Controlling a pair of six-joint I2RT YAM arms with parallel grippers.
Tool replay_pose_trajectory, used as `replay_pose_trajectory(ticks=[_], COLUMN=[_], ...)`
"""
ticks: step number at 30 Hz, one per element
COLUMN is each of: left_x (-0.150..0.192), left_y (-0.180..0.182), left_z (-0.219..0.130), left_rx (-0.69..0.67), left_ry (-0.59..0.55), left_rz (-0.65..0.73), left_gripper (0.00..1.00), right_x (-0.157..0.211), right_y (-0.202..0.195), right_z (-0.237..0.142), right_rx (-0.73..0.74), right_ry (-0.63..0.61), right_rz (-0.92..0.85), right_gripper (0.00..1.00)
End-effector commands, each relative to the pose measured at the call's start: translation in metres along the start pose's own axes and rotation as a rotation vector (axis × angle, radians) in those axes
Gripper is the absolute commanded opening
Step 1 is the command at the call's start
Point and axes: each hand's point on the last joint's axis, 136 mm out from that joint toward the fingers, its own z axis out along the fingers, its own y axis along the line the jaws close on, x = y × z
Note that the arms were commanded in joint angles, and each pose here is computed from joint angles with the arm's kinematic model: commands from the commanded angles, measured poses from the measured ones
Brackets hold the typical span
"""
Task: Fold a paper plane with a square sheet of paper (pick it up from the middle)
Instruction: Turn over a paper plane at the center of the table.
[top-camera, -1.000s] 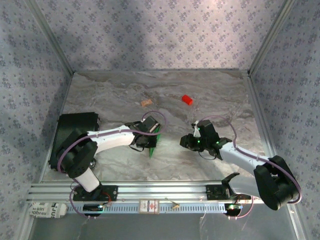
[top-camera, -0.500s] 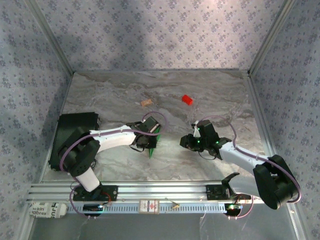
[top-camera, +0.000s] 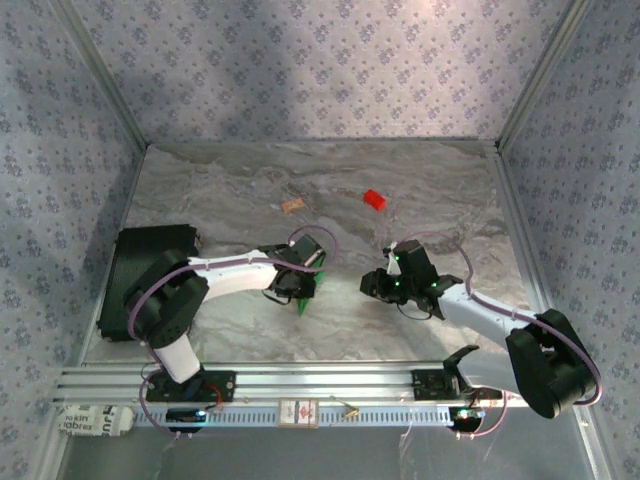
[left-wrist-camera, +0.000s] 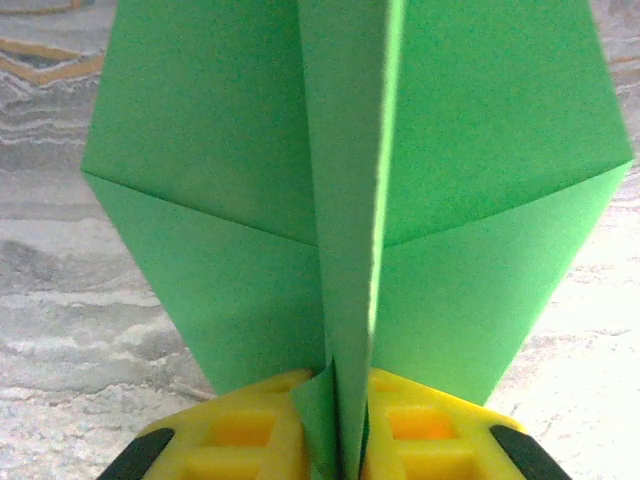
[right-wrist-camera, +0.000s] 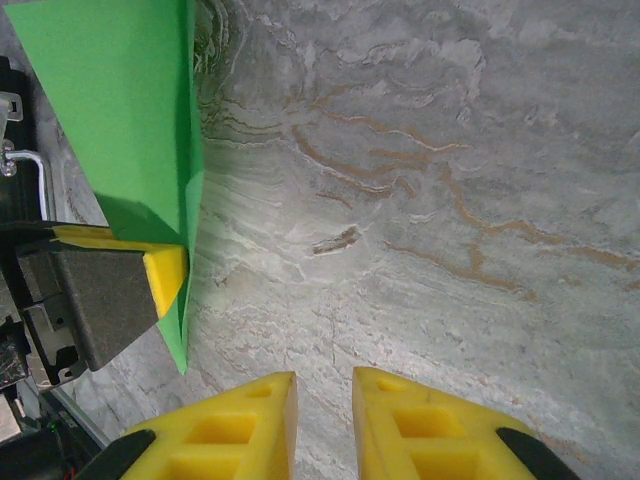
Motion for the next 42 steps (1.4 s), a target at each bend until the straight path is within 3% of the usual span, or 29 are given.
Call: replay_pose_trajectory(ticks=[1,8,26,42], left_x=[0.012,0.016,0.005,-0.020], left_y=[0.006,0.005,-0.014,-0.042], left_z=[0.011,0.020,0.023,-0.005], left_rx=[-0.063,-0.117,-0.204,-0.113], left_ry=[0.048,0.065,0.047,-0.027], left_rz=[0.020,-0.002,-0.104,-0.124], left_gripper=[0.18,0.20,0.39,0.43], right_x=[-0.003,-0.007,-0.018,-0.025], right_y=[0.000,-0.009,-0.026,-0.029], right_z=[-0.001,-0.008,-0.022,-0.037], right_rx=[0.018,0.031,-0.028,-0.015], right_ry=[0.002,-0.015,-0.003,-0.030], right_rz=[-0.012,-0.020,-0.035,-0.019], right_gripper=[0.23,0.23,0.24,0.24])
